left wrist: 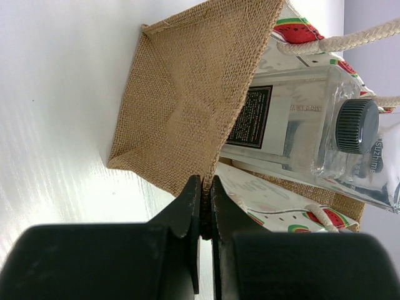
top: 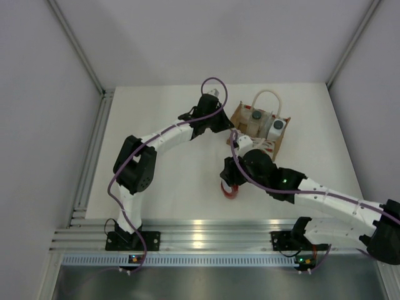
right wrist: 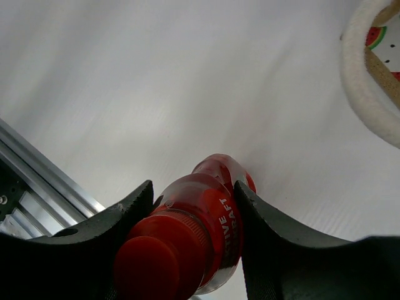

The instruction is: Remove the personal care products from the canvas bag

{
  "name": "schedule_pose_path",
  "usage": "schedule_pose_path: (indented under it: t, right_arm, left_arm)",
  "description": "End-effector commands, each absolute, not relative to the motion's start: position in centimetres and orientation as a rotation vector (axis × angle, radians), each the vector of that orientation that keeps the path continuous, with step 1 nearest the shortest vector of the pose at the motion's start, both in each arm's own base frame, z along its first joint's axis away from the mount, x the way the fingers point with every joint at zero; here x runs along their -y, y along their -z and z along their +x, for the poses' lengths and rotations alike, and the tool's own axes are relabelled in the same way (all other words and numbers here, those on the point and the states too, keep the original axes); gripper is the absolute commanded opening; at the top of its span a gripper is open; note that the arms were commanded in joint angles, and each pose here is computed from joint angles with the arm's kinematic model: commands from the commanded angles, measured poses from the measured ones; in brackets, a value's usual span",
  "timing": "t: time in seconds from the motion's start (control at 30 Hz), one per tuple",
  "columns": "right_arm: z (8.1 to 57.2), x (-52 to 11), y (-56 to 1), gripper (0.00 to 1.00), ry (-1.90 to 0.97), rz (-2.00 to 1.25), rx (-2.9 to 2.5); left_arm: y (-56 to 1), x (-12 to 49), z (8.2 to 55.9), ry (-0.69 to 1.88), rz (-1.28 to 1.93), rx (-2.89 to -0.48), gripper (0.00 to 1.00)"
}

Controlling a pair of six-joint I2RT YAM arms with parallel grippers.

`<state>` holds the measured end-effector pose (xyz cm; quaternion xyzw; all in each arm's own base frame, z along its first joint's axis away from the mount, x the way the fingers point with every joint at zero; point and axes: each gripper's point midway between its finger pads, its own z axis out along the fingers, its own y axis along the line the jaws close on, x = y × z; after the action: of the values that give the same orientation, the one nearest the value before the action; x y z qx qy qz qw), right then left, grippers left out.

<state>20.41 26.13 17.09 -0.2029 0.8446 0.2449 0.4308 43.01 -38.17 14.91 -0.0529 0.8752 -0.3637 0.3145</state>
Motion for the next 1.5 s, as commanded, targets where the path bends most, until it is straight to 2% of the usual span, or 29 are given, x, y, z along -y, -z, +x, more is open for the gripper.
schedule_pose_path:
  t: [0.0,0.2,0.23,0.27,0.4,0.43,0.53,0.63,0.8,1.0,1.03,1.07,1.33,1.47]
  right_arm:
    - [22.2,-30.0,-23.1,0.00,-0.756,-0.453,-1.860]
    - [22.2,-30.7,-21.4,0.01,-0.744,-0.488,-1.882]
    - [22.2,-30.7,-21.2,0.11,-0.740,-0.488,-1.886]
    - [22.2,-30.6,-21.2,0.15,-0.744,-0.484,-1.884]
    - [22.1,-30.6,-20.7,0.24,-0.738,-0.490,-1.895]
    - [22.1,-30.6,-20.5,0.39,-0.736,-0.493,-1.901]
    - [22.0,-30.6,-20.3,0.64,-0.735,-0.492,-1.909]
    - [22.1,-30.4,-20.7,0.70,-0.728,-0.493,-1.904]
    - [22.2,-29.6,-21.0,0.73,-0.681,-0.500,-1.911]
    - [22.4,-27.2,-24.6,0.81,-0.626,-0.436,-1.862]
    - [22.9,-26.3,-25.9,0.88,-0.605,-0.399,-1.845]
    - [23.2,-25.6,-26.4,0.90,-0.580,-0.381,-1.846]
    - [28.2,-17.1,-27.5,0.99,-0.393,-0.025,-1.966]
    - [30.5,-14.1,-27.0,1.00,-0.319,0.145,-2.001]
  left_arm:
    - [-19.1,37.5,44.4,0.975,-0.139,-2.198,0.00]
    - [-19.3,37.6,44.2,0.991,-0.136,-2.197,0.00]
    - [-19.3,37.6,44.1,0.993,-0.137,-2.199,0.00]
    - [-19.4,37.7,44.1,0.995,-0.135,-2.198,0.00]
    - [-19.4,37.8,44.1,1.002,-0.137,-2.199,0.00]
    - [-19.4,37.8,44.0,1.004,-0.138,-2.201,0.00]
    - [-19.4,37.8,44.1,1.006,-0.137,-2.202,0.00]
    - [-19.4,37.8,44.0,1.006,-0.134,-2.202,0.00]
    - [-19.2,37.8,43.9,1.007,-0.134,-2.208,0.00]
    - [-19.4,37.8,43.8,1.013,-0.130,-2.206,0.00]
    - [-19.3,37.8,43.9,1.010,-0.131,-2.207,0.00]
    - [-19.3,37.8,43.8,1.012,-0.127,-2.207,0.00]
    - [-19.9,38.0,43.7,1.029,-0.127,-2.200,0.00]
    - [-20.0,38.1,43.8,1.036,-0.122,-2.198,0.00]
